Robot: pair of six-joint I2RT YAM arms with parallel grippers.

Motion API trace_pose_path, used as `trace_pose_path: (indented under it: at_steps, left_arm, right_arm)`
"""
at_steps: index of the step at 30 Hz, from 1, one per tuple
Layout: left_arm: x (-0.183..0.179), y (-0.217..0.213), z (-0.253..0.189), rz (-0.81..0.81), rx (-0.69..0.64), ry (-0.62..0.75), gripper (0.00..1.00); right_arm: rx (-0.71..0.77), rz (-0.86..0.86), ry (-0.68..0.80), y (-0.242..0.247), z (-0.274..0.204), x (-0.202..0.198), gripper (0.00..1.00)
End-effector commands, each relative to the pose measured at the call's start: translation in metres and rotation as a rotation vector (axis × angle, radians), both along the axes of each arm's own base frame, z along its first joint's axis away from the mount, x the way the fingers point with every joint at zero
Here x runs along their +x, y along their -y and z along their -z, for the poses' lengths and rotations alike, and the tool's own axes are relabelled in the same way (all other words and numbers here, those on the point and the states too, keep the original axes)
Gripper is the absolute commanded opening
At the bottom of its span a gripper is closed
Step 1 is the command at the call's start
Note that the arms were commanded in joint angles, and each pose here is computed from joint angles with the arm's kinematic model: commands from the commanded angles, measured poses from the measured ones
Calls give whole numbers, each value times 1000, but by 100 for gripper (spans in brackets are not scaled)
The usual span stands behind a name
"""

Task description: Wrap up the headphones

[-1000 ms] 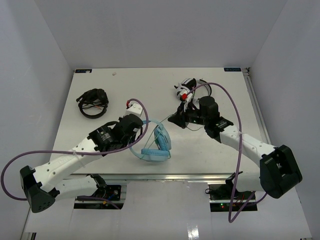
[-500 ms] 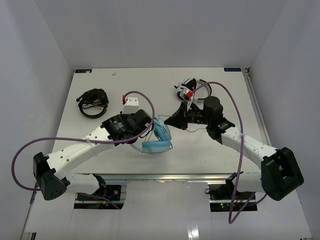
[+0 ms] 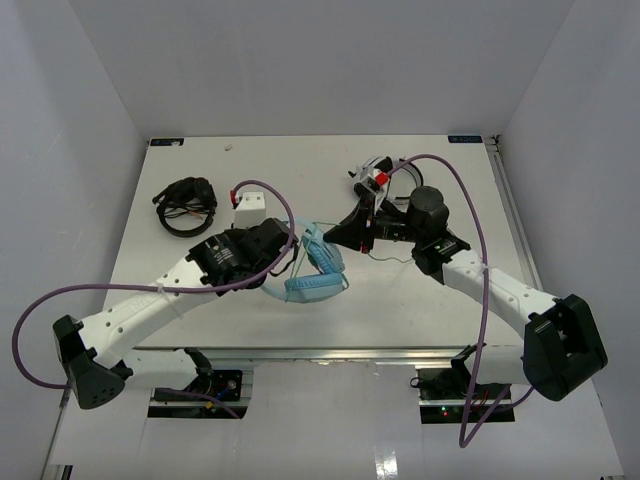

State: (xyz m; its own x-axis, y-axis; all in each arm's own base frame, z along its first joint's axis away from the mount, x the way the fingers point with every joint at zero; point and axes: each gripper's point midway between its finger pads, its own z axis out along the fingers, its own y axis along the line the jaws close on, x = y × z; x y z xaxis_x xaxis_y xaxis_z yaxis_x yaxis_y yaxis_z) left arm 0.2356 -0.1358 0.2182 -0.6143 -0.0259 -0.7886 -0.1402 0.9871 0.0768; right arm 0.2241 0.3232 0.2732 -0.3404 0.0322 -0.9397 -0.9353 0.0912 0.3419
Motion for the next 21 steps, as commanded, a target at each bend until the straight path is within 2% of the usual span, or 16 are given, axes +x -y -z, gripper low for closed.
trace_pose_path:
  at_steps: [1,11,15,21]
  left_arm:
    - [18,5,-2,-107,-91,87,0]
    - [39,31,-1,-118,-162,93,0]
    - [48,45,-1,-86,-216,80,0]
    - [66,43,-6,-105,-313,85,0]
  right_arm:
    - [72,-117,57,-9,-42,-24,8]
    - [82,-175,33,-17,-28,-52,14]
    - [69,-157,13,-19,-19,-55,14]
    - [61,-151,11,-26,-14,-60,14]
